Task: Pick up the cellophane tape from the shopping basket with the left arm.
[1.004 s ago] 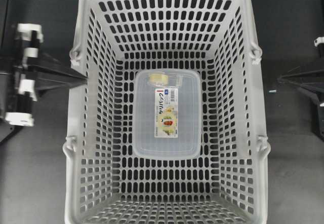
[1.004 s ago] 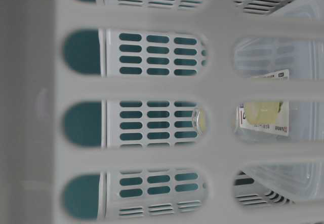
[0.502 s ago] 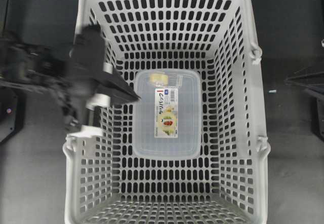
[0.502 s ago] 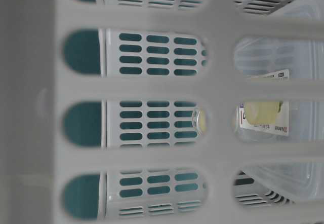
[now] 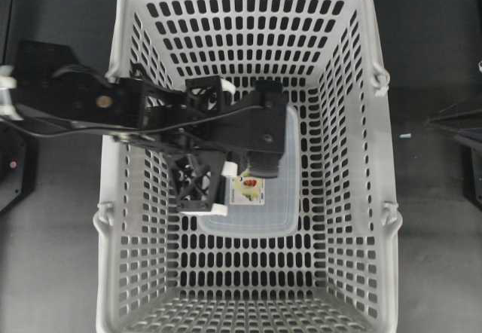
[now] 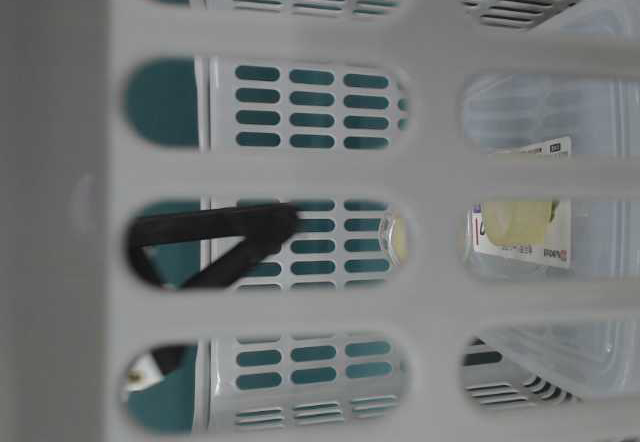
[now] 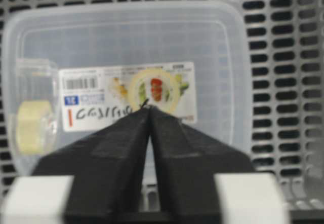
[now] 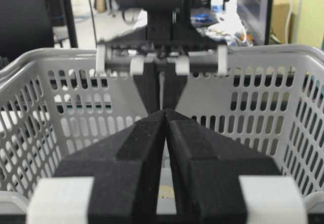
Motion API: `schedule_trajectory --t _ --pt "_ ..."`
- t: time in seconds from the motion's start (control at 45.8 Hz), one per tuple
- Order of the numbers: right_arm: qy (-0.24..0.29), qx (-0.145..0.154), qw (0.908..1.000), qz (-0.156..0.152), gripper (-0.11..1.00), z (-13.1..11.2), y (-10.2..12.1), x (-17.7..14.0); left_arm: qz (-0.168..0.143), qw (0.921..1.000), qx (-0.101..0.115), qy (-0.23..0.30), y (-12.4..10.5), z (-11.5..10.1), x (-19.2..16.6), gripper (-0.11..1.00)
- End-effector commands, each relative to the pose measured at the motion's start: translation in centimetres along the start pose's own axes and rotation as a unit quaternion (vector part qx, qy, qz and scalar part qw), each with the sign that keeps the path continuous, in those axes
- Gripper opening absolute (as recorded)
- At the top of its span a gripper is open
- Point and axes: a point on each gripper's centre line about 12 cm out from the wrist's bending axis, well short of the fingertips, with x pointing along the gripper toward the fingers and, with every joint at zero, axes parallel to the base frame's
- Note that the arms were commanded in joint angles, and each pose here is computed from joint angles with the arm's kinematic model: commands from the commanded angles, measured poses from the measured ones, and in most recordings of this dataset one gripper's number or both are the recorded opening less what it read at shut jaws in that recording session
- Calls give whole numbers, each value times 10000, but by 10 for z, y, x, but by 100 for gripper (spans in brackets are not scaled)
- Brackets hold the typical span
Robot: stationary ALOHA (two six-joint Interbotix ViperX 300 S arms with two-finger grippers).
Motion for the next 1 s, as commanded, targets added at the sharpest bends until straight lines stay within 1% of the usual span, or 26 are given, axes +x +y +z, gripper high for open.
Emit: schedule_trajectory --t 0.0,0.065,0.153,0.218,0.284,0.524,0.589,0.83,0.982 --pt "-99 8 9999 17 0 8 1 2 8 10000 -24 -54 0 5 -1 18" --pt "-107 1 9999 17 0 8 1 2 4 10000 16 30 -1 3 5 38" --pt "-115 1 9999 17 0 9 1 2 12 9999 15 161 0 1 17 66" --pt "-122 8 9999 16 0 9 1 1 13 9997 10 253 -1 -1 25 81" --pt "-115 1 9999 17 0 9 1 2 9 9994 12 344 -1 -3 34 90" --pt "-115 1 9999 17 0 9 1 2 -7 9987 87 504 -4 -7 57 90" --pt "-115 1 9999 17 0 9 1 2 1 9985 75 551 -3 -8 62 90" --pt "-107 8 9999 16 0 8 1 2 -5 9980 93 627 -4 -11 71 90" --pt "-99 1 9999 17 0 8 1 2 -9 9982 104 589 -5 -12 79 90"
